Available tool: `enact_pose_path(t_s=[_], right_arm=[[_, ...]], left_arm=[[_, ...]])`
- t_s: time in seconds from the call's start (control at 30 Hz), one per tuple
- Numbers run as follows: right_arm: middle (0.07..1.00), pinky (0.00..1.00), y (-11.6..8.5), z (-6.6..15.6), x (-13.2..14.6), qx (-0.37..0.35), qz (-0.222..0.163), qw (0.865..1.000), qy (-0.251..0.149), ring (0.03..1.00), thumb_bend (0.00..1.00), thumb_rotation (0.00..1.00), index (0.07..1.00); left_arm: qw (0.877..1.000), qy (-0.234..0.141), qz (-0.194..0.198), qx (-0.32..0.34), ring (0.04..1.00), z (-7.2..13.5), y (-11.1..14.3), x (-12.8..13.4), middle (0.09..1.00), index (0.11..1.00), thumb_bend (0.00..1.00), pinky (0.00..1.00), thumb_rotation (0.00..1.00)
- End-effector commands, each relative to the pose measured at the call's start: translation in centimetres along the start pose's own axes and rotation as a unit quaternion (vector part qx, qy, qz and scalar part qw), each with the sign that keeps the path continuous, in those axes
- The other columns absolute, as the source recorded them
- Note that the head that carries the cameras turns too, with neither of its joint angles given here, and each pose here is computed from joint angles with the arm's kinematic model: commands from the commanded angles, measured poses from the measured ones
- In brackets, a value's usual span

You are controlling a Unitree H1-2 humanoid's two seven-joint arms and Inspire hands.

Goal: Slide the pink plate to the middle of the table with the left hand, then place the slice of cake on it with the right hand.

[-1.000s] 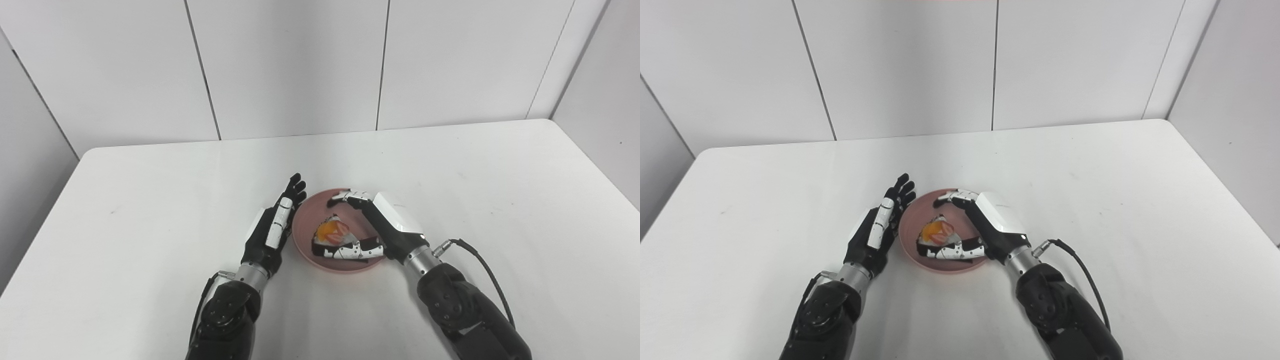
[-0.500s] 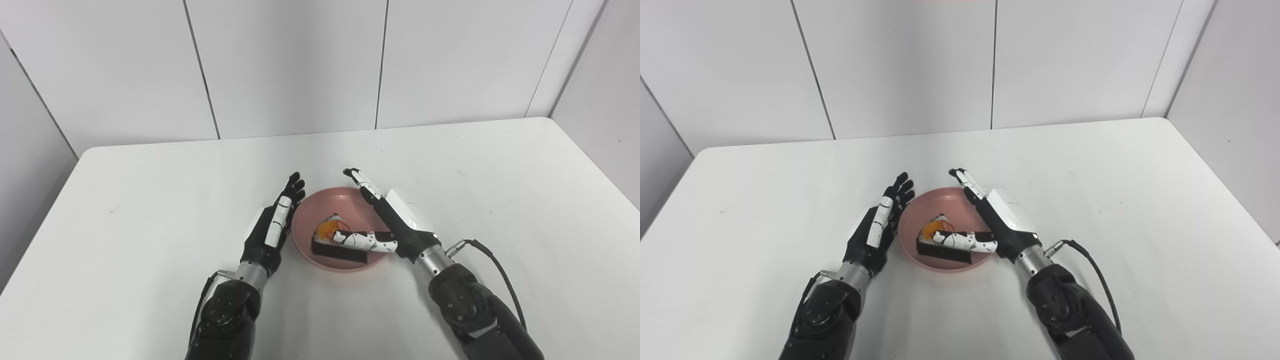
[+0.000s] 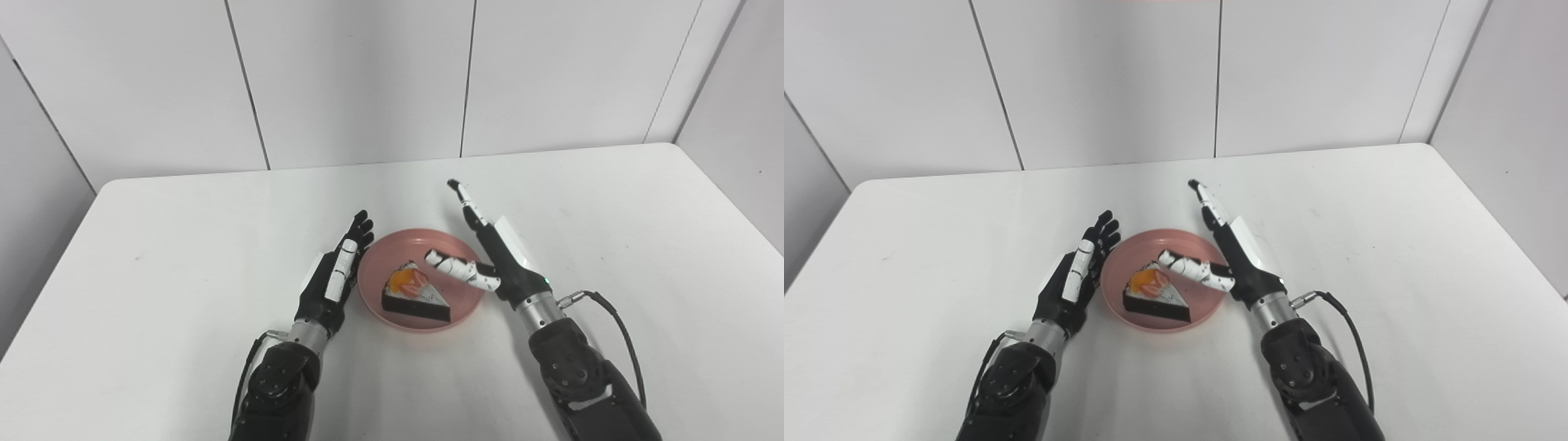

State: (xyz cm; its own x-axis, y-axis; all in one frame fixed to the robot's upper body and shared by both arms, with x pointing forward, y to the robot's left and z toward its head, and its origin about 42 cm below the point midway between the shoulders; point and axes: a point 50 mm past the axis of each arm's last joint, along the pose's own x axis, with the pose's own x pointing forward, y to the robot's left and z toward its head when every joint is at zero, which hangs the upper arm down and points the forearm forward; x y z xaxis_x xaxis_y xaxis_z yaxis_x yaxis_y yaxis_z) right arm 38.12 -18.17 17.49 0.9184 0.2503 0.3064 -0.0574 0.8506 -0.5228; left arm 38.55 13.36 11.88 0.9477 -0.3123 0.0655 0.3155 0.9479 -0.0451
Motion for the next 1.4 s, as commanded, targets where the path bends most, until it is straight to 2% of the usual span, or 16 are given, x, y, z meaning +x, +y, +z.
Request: enact_pose_path(t_s=[0.0,0.13,0.2,0.37,0.47,0.57,0.9,1.17,1.37], right_arm=[[1.0,0.99,-1.1,1.4,1.0,0.021,-0.035,0.999,-0.02,1.0,0.59,0.99,1.0],[1.0,0.98,-1.2,1.3,0.9,0.06,-0.046,0.997,0.007,1.0,0.59,1.0,1.0],[1.0,0.89,-1.2,1.3,0.7,0.086,-0.048,0.995,0.022,1.0,0.62,1.0,1.0],[1.0,0.94,-0.7,1.0,0.4,0.172,-0.053,0.983,0.043,1.0,0.63,1.0,1.0],[1.0,0.98,-0.5,0.8,0.3,0.217,-0.062,0.973,0.05,1.0,0.62,0.95,1.0],[1.0,1.0,-0.4,0.7,0.2,0.258,-0.065,0.963,0.052,1.0,0.6,0.92,1.0],[1.0,1.0,0.2,0.6,-0.9,0.309,-0.09,0.944,0.067,1.0,0.58,0.86,1.0],[1.0,1.0,0.2,0.7,-2.4,0.29,-0.108,0.947,0.089,1.0,0.6,0.88,1.0],[1.0,1.0,0.0,0.6,-2.8,0.301,-0.106,0.943,0.097,1.0,0.61,0.87,1.0]], left_arm=[[0.999,-0.023,0.024,0.016,1.0,0.8,0.8,0.0,1.0,1.0,0.57,1.0,1.0],[0.999,-0.027,0.031,0.016,1.0,0.9,0.9,0.0,1.0,1.0,0.6,1.0,1.0],[0.999,-0.029,0.033,0.018,1.0,1.0,1.0,0.0,1.0,1.0,0.6,1.0,1.0],[0.999,-0.022,0.043,0.023,1.0,1.1,1.0,-0.2,1.0,1.0,0.62,1.0,1.0],[0.999,-0.017,0.048,0.017,1.0,1.0,1.0,-0.3,1.0,1.0,0.65,1.0,1.0],[0.998,-0.021,0.056,0.008,1.0,1.2,0.9,-0.4,1.0,1.0,0.63,1.0,1.0],[0.997,-0.028,0.077,-0.005,1.0,1.8,1.1,-1.0,1.0,1.0,0.6,1.0,1.0],[0.996,-0.027,0.083,-0.012,1.0,1.8,1.5,-1.0,1.0,1.0,0.65,1.0,1.0],[0.996,-0.041,0.08,-0.019,1.0,2.1,1.8,-1.0,1.0,1.0,0.63,1.0,1.0]])
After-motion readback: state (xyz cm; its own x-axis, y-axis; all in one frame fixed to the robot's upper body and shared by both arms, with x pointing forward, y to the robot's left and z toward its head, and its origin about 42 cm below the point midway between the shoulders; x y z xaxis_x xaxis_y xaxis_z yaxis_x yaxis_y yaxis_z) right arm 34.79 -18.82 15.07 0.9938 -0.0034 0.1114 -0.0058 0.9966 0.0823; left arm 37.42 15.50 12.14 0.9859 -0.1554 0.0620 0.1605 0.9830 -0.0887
